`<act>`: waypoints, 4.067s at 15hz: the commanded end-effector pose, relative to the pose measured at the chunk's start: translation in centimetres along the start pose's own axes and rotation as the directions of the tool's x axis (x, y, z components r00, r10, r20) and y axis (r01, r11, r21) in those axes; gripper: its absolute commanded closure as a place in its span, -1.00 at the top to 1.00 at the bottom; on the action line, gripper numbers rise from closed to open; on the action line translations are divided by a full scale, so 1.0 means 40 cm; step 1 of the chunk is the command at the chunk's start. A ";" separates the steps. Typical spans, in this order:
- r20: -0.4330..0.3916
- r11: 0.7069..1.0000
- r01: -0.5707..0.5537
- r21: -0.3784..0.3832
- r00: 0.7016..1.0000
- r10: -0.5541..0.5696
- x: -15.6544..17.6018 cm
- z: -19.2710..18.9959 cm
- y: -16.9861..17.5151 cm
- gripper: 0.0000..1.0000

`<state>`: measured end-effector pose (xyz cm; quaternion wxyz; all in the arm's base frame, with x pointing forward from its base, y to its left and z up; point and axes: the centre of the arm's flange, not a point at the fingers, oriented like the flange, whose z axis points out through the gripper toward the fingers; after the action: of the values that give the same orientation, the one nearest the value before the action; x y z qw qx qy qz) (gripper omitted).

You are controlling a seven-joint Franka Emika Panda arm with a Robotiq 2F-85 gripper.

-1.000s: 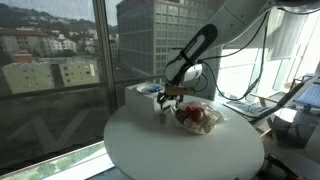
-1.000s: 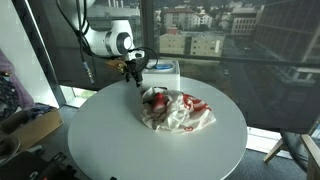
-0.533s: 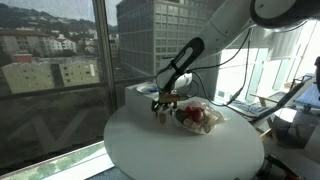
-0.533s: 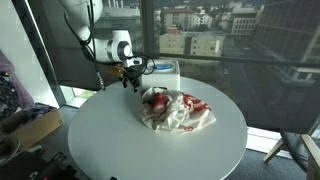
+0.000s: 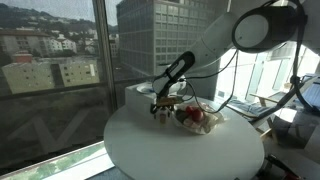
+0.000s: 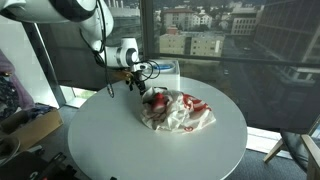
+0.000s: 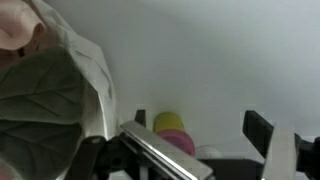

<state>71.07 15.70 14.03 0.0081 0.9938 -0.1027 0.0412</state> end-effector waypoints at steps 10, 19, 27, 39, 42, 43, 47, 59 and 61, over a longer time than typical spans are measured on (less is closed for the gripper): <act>0.026 1.000 -0.015 -0.005 1.000 0.015 0.152 0.092 0.045 0.47; 0.111 0.999 -0.032 -0.009 0.993 0.033 0.104 0.013 0.066 -0.50; 0.158 0.988 -0.150 0.035 0.977 0.143 0.053 -0.300 0.180 -0.50; 0.070 0.941 -0.323 -0.103 0.941 0.331 0.042 -0.143 0.425 -0.50; 0.022 0.946 -0.300 -0.122 0.952 0.305 0.043 -0.111 0.412 -0.50; 0.014 0.946 -0.297 -0.126 0.953 0.301 0.046 -0.105 0.409 -0.50; -0.006 0.940 -0.297 -0.168 0.954 0.301 0.047 -0.072 0.420 -0.50; -0.112 0.935 -0.333 -0.119 0.940 0.321 0.001 -0.198 0.479 -0.50; -0.139 0.931 -0.348 -0.112 0.933 0.332 0.007 -0.203 0.493 -0.50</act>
<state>68.10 -2.76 20.80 0.0726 0.9590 -0.2658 0.0663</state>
